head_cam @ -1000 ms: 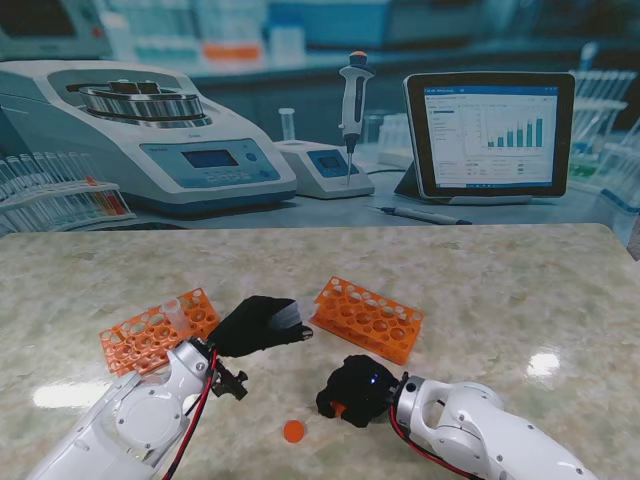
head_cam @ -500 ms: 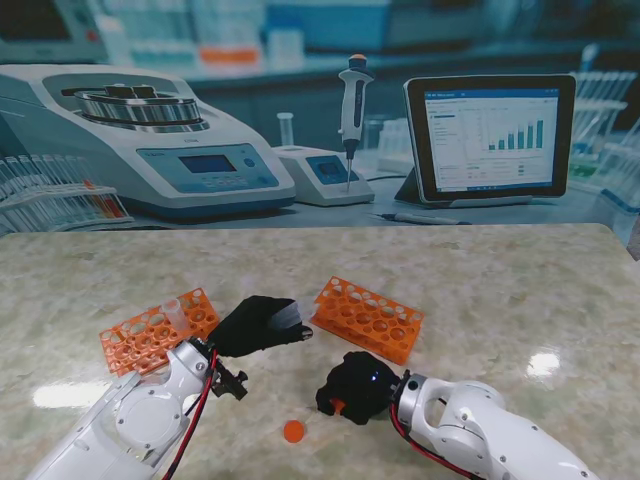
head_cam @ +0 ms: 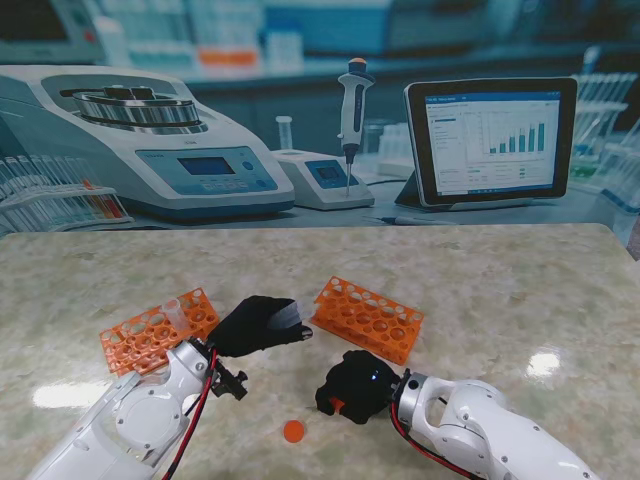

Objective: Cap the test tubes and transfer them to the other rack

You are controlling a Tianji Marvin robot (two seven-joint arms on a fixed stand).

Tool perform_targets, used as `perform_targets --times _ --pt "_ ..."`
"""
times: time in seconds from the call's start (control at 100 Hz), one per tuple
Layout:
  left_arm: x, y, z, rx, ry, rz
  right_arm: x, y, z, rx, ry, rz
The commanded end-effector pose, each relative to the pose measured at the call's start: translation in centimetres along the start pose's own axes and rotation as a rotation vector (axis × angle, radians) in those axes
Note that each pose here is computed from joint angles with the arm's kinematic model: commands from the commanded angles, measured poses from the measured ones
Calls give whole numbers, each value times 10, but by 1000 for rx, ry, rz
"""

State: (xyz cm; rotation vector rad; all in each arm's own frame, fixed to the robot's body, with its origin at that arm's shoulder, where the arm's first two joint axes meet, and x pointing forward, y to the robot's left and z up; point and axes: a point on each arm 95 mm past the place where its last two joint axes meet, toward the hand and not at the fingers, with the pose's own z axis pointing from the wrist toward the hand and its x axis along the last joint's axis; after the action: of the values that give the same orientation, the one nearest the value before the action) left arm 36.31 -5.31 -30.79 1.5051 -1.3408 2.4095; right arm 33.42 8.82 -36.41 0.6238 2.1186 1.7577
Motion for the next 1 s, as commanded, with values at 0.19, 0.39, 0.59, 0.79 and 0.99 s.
perform_targets --times 0.19,0.39,0.59,0.79,0.99 --pt "2 1 0 -2 4 -2 3 -10 5 42 18 17" --pt "2 1 0 -2 4 -2 2 -14 6 75 22 13" --pt "2 1 0 -3 3 -3 3 -15 5 88 23 -2" --pt "2 1 0 -4 2 -3 3 -15 4 95 26 -17" --pt "2 1 0 -4 2 -3 3 -13 2 97 26 -32"
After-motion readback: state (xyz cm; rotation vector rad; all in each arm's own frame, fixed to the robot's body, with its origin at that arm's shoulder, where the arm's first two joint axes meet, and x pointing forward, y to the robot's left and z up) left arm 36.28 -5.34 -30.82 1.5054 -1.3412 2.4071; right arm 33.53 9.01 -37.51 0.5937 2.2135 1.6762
